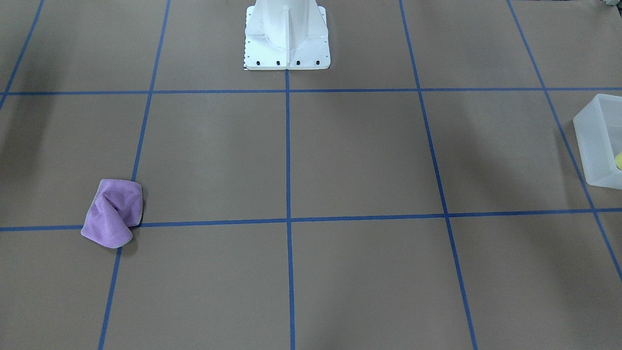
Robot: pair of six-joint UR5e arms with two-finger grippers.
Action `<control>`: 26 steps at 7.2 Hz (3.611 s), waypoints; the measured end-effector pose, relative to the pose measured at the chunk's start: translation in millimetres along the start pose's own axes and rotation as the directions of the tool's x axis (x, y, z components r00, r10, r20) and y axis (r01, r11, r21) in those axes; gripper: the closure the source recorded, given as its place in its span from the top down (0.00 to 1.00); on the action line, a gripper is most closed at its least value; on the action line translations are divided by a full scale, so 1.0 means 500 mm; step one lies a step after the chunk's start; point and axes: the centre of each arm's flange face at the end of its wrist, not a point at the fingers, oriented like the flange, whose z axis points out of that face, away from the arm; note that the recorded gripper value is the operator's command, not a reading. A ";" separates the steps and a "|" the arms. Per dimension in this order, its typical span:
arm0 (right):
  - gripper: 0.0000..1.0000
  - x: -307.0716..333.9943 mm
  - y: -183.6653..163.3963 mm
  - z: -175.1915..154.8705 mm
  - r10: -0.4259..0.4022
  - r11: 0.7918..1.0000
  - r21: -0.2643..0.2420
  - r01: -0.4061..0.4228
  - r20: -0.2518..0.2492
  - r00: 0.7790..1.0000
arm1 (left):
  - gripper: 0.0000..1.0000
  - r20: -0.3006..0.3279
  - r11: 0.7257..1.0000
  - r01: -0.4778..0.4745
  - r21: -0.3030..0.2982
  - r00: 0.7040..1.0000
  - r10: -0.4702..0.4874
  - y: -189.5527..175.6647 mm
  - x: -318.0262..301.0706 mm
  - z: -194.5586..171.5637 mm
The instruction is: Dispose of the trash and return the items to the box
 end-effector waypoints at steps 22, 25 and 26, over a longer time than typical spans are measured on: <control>1.00 -0.001 0.003 0.000 0.001 1.000 0.008 -0.001 0.007 1.000 | 0.98 -0.115 0.906 0.409 0.109 0.910 -0.398 -0.235 0.257 -0.033; 1.00 0.000 0.004 0.000 0.002 1.000 0.007 -0.002 0.006 1.000 | 0.98 -0.084 0.891 0.446 -0.079 0.888 -0.452 -0.279 0.449 -0.039; 1.00 0.000 0.005 0.000 0.002 1.000 0.007 -0.002 0.007 1.000 | 0.98 -0.071 0.891 0.443 -0.101 0.890 -0.450 -0.232 0.483 -0.049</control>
